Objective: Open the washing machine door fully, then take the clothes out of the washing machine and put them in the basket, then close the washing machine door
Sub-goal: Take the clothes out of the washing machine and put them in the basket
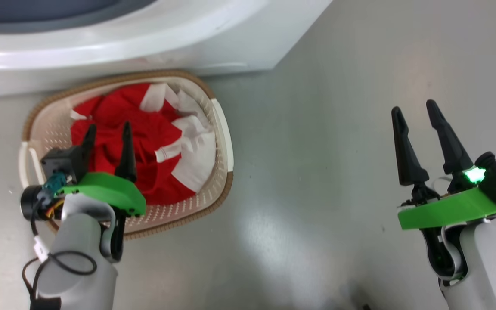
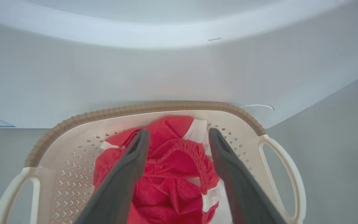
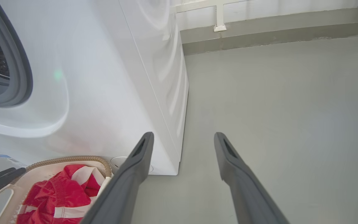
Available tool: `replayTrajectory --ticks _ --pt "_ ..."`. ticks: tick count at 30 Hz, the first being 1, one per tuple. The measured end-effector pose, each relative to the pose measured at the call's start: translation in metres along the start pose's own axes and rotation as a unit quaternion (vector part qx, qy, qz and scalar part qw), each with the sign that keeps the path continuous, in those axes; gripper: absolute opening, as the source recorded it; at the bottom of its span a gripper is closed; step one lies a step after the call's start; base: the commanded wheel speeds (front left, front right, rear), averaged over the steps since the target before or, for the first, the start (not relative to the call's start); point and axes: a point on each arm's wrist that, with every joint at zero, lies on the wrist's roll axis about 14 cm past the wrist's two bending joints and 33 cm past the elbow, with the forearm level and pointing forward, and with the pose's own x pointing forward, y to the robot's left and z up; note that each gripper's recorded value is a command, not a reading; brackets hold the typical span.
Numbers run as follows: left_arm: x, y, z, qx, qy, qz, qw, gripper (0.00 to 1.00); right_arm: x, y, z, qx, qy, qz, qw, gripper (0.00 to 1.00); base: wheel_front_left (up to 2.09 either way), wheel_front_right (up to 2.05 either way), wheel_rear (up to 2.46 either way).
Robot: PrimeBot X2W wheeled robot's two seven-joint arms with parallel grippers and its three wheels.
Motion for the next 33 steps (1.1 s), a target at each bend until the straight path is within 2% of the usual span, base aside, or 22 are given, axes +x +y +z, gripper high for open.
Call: replayTrajectory --ticks 16,33 --pt "-0.065 -0.002 0.083 0.009 -0.117 -0.005 0.993 1.00 -0.044 0.012 0.032 0.005 -0.027 0.008 1.000 1.00 0.00 0.00 0.00" --pt "-0.136 -0.005 0.134 0.027 -0.211 -0.011 0.977 1.00 -0.082 0.022 0.049 0.007 -0.047 0.020 0.999 1.00 0.00 0.00 0.00"
